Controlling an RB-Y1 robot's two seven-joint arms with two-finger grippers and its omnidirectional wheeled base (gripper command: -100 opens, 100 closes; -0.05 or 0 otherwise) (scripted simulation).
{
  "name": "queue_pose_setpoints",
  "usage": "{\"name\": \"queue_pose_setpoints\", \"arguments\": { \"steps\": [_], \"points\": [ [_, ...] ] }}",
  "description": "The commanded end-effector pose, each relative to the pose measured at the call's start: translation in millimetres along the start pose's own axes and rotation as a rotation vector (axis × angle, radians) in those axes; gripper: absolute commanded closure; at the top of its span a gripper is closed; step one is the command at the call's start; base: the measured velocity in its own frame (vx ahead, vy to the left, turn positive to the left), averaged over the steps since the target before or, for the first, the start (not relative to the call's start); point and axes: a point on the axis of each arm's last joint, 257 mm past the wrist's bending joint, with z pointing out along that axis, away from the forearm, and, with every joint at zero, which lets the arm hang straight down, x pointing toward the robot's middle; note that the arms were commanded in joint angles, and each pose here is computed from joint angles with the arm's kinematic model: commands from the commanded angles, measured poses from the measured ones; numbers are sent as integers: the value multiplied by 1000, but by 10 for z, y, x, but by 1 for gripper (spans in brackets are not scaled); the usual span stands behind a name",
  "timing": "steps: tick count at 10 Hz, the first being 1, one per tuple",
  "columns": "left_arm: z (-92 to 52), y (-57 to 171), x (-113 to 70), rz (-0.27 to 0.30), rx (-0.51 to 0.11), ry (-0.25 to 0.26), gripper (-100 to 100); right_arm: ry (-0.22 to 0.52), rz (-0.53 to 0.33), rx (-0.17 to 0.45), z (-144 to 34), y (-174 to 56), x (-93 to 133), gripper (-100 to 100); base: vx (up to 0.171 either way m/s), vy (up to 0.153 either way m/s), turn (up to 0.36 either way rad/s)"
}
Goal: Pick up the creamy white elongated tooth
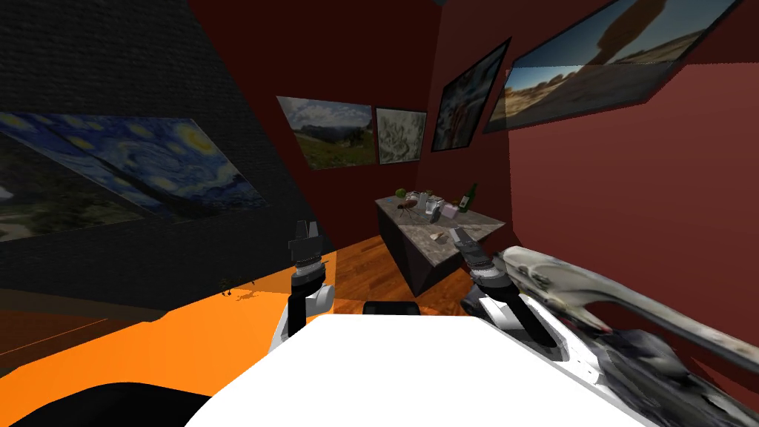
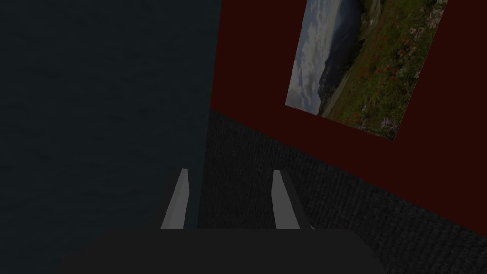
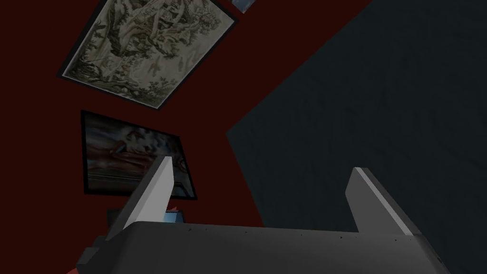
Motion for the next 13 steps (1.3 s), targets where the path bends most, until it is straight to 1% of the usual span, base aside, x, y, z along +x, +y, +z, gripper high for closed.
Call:
{"name": "queue_pose_setpoints", "arguments": {
  "steps": [1, 2, 3, 4, 5, 6, 7, 8, 9, 10, 11, 12, 13],
  "points": [
    [0, 0, 0, 0, 0, 0, 0, 64, -58, 24, -89, -156, 59, -100, -26, -5, 144],
    [0, 0, 0, 0, 0, 0, 0, 75, -63, 22, -86, -155, 60, -100, -22, -7, 101],
    [0, 0, 0, 0, 0, 0, 0, 131, -114, 44, -179, -295, 106, -100, -25, -6, 183],
    [0, 0, 0, 0, 0, 0, 0, 140, -118, 44, -181, -301, 104, -100, -23, -11, 80],
    [0, 0, 0, 0, 0, 0, 0, 197, -170, 62, -280, -433, 148, -100, -26, -10, 172],
    [0, 0, 0, 0, 0, 0, 0, 207, -175, 66, -292, -455, 144, -100, -22, -10, 96],
    [0, 0, 0, 0, 0, 0, 0, 267, -227, 84, -402, -584, 184, -100, -26, -1, 162],
    [0, 0, 0, 0, 0, 0, 0, 276, -232, 90, -420, -615, 176, -100, -23, -3, 103],
    [0, 0, 0, 0, 0, 0, 0, 341, -287, 106, -541, -744, 207, -100, -26, -5, 174],
    [0, 0, 0, 0, 0, 0, 0, 348, -291, 114, -564, -779, 196, -100, -24, -8, 124],
    [0, 0, 0, 0, 0, 0, 0, 412, -347, 118, -666, -869, 226, -100, -29, -8, 228],
    [0, 0, 0, 0, 0, 0, 0, 421, -352, 135, -714, -934, 204, -100, -23, -13, 97],
    [0, 0, 0, 0, 0, 0, 0, 421, -352, 138, -723, -945, 201, -100, -10, -5, -27]
  ]
}}
